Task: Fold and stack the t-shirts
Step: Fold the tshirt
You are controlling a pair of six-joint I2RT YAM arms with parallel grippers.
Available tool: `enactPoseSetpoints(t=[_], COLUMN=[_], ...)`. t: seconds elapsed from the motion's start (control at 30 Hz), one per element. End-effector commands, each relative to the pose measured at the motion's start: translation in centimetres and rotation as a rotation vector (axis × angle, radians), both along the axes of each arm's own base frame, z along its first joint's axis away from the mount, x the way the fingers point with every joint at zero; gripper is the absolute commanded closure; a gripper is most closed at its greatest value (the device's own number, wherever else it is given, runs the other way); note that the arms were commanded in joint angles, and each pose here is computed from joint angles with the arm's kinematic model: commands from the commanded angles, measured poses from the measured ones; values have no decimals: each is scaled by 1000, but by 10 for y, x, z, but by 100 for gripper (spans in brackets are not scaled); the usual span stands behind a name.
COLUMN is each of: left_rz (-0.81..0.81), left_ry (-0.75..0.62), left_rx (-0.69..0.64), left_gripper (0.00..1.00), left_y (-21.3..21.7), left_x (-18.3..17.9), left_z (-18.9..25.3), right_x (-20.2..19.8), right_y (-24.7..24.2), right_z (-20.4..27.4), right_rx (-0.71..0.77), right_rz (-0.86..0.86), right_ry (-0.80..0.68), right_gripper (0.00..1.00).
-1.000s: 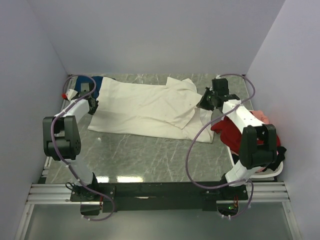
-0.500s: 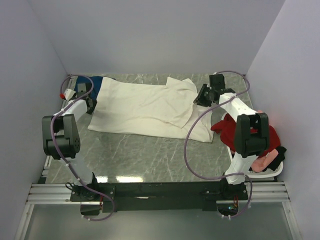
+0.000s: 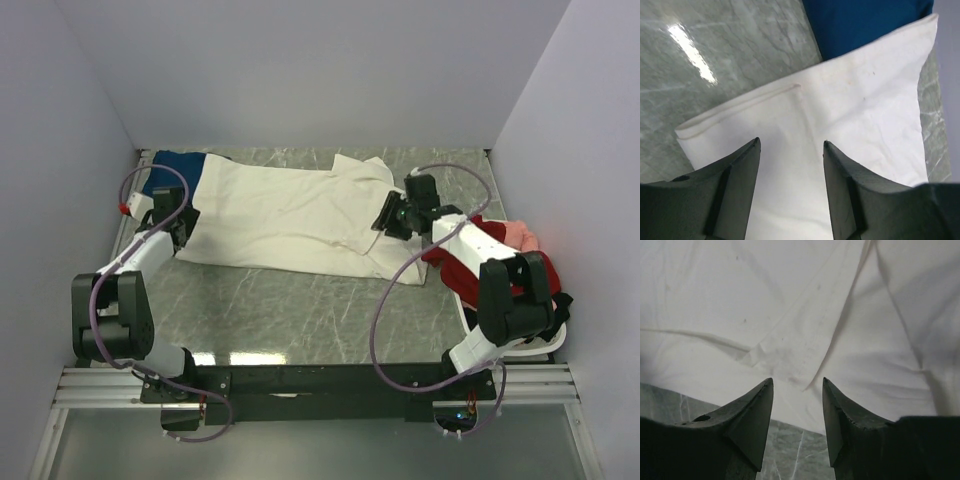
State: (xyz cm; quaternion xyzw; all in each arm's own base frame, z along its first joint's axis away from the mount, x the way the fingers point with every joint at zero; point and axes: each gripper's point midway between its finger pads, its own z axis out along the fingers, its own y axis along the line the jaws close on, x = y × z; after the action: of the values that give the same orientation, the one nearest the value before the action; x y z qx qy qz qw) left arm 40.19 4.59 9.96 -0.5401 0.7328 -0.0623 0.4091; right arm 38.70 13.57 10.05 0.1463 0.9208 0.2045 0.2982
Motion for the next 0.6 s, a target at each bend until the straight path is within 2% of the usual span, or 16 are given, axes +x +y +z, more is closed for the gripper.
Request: enactPoseSetpoints(t=[0.0, 0.3, 0.57], left_rz=[-57, -119, -139], left_ry=[-67, -53, -1], left_rx=[-2, 7, 28], left_gripper=[42, 42, 43], left_y=[-17, -28, -25], left_x=[6, -3, -5], left_z=[5, -21, -42], right_x=[-2, -5, 8], right_y=[14, 29, 32], right_z=[5, -44, -52], right_rx=[10, -14, -18], right_rz=[0, 4, 5], right_ry=[-80, -22, -20], right_gripper=[48, 44, 38])
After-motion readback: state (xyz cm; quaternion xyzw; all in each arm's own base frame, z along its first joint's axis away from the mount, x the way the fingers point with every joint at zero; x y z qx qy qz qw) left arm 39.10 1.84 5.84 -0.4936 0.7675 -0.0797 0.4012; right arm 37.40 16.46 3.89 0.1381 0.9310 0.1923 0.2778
